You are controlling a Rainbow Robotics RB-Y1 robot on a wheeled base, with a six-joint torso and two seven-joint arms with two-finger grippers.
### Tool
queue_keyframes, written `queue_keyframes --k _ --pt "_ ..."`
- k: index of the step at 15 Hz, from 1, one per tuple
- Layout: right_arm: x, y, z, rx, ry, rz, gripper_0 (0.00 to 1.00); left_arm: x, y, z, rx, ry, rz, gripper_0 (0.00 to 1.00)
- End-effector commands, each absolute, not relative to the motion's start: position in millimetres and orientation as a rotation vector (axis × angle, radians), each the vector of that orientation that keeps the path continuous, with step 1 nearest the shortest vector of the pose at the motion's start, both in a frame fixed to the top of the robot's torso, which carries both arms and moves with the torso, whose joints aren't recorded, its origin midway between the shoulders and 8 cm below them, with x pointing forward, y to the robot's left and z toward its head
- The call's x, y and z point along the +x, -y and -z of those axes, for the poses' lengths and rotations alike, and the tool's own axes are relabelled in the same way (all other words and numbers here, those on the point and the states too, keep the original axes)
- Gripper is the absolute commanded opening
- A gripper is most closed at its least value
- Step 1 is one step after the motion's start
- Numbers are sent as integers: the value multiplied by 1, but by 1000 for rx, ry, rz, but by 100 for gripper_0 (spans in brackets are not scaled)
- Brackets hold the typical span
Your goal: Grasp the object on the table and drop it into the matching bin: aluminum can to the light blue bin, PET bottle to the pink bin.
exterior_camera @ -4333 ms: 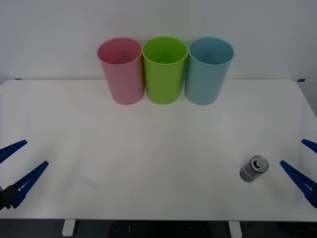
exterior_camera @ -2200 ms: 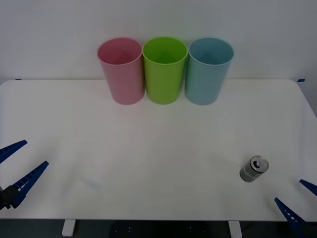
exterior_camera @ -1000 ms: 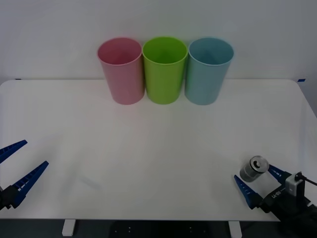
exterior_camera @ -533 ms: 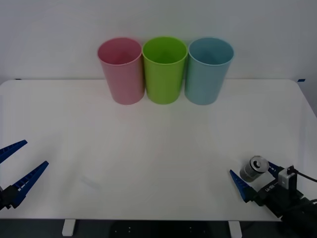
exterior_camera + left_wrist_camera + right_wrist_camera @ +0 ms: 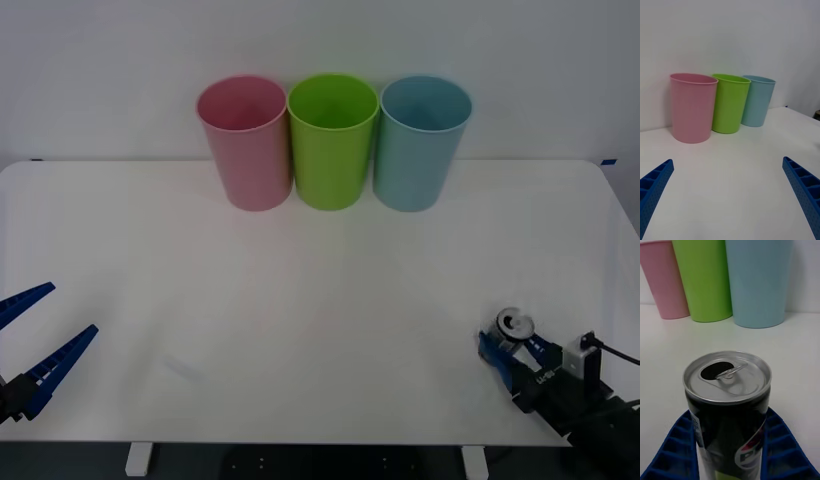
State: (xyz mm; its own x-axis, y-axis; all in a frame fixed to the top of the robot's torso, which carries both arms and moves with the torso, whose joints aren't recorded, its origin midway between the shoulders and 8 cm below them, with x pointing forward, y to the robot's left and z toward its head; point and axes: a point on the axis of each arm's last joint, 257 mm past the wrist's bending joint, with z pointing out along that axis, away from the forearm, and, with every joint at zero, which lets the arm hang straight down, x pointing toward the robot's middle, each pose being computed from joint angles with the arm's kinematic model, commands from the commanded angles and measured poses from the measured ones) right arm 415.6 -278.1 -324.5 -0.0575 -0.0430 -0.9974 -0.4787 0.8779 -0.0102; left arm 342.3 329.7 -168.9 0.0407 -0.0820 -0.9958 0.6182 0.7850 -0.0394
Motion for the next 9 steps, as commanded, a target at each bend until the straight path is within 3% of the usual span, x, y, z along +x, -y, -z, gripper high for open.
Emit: queue_keyframes --k 1,9 --pt "416 279 323 -415 -1599 -372 0 342 -330 169 465 -1441 567 100" --pt "430 270 278 -376 -1519 -432 0 342 -330 169 465 -1441 567 100"
